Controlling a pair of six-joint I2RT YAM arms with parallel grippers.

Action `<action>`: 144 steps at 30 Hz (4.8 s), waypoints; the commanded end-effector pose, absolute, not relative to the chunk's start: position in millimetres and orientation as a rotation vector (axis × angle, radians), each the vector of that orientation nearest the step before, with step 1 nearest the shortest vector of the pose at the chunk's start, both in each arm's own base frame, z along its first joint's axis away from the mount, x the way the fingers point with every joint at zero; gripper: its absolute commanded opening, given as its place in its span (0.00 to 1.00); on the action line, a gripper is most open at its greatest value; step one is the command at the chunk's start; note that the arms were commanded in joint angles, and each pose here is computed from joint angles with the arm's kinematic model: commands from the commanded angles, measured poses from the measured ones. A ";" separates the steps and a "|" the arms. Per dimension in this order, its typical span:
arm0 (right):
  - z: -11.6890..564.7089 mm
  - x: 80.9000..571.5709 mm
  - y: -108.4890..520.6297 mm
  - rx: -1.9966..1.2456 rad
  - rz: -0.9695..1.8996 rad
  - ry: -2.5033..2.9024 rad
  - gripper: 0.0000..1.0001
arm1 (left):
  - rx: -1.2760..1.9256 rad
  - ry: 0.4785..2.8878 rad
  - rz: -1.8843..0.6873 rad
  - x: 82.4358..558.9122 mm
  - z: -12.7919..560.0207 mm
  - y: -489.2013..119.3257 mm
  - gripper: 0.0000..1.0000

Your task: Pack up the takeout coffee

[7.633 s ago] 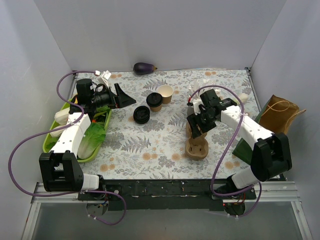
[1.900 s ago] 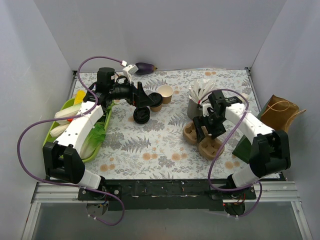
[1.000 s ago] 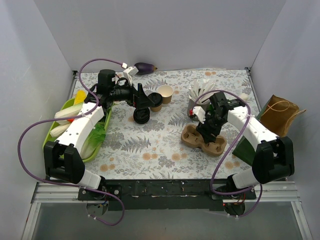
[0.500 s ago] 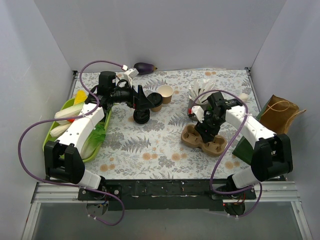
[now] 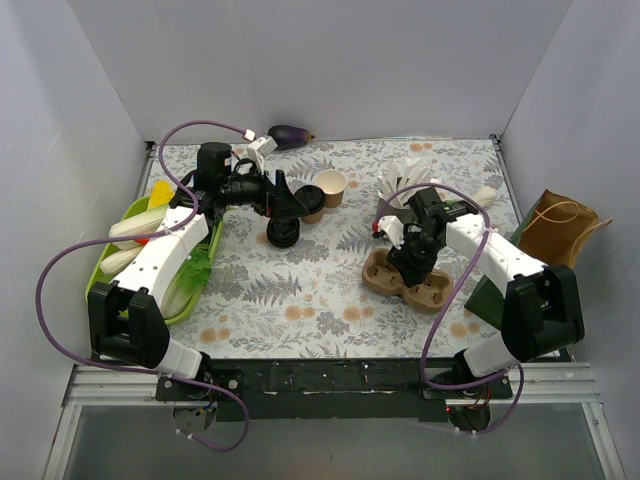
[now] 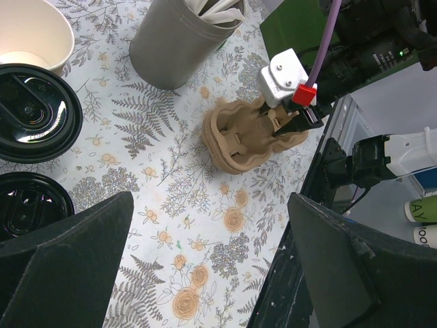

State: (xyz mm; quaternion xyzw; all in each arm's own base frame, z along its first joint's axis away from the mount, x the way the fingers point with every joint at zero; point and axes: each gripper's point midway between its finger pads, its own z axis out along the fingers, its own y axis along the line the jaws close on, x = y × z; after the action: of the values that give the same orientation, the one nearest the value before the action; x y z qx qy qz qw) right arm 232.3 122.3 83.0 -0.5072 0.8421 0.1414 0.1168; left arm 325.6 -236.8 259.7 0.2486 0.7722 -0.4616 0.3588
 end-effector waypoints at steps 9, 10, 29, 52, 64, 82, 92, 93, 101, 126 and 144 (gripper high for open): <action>113.1 238.6 124.1 -1.508 0.334 2.405 0.31 | 0.666 1.931 -1.169 317.0 276.1 -233.1 0.98; 117.6 238.0 124.0 -1.511 0.334 2.399 0.30 | 0.666 1.931 -1.169 317.0 276.0 -233.1 0.98; 149.4 252.0 122.4 -1.434 0.492 2.399 0.19 | 0.654 1.939 -1.182 317.1 268.5 -232.9 0.98; 134.6 227.1 136.8 -1.699 0.513 2.364 0.12 | 0.647 1.925 -1.217 317.5 275.0 -236.2 0.98; 168.7 240.9 131.9 -1.636 0.406 2.289 0.11 | 0.649 1.930 -1.207 320.3 271.5 -236.1 0.98; 221.1 252.3 181.6 -1.111 0.761 1.968 0.10 | 0.647 1.935 -1.213 318.8 272.2 -236.1 0.98; 244.1 263.9 165.0 -0.948 0.850 1.964 0.11 | 0.644 1.947 -1.214 320.3 269.4 -236.2 0.98; 230.1 253.2 160.1 -0.953 0.851 2.000 0.11 | 0.643 1.949 -1.214 320.5 269.2 -236.3 0.98; 233.8 241.4 156.2 -0.927 0.850 1.961 0.11 | 0.634 1.958 -1.223 321.2 265.3 -236.9 0.98; 143.7 224.5 122.8 -1.233 0.702 2.167 0.45 | 0.630 1.950 -1.229 318.8 266.0 -236.9 0.98; 112.3 250.1 143.3 -1.359 0.514 2.232 0.55 | 0.636 1.949 -1.193 313.2 264.6 -231.8 0.98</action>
State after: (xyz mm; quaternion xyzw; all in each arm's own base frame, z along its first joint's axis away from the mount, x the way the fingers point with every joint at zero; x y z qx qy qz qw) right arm 229.0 141.6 105.8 -0.4999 0.8100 0.2210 0.2125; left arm 320.0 -237.1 247.1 0.2329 0.7755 -0.4751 0.3444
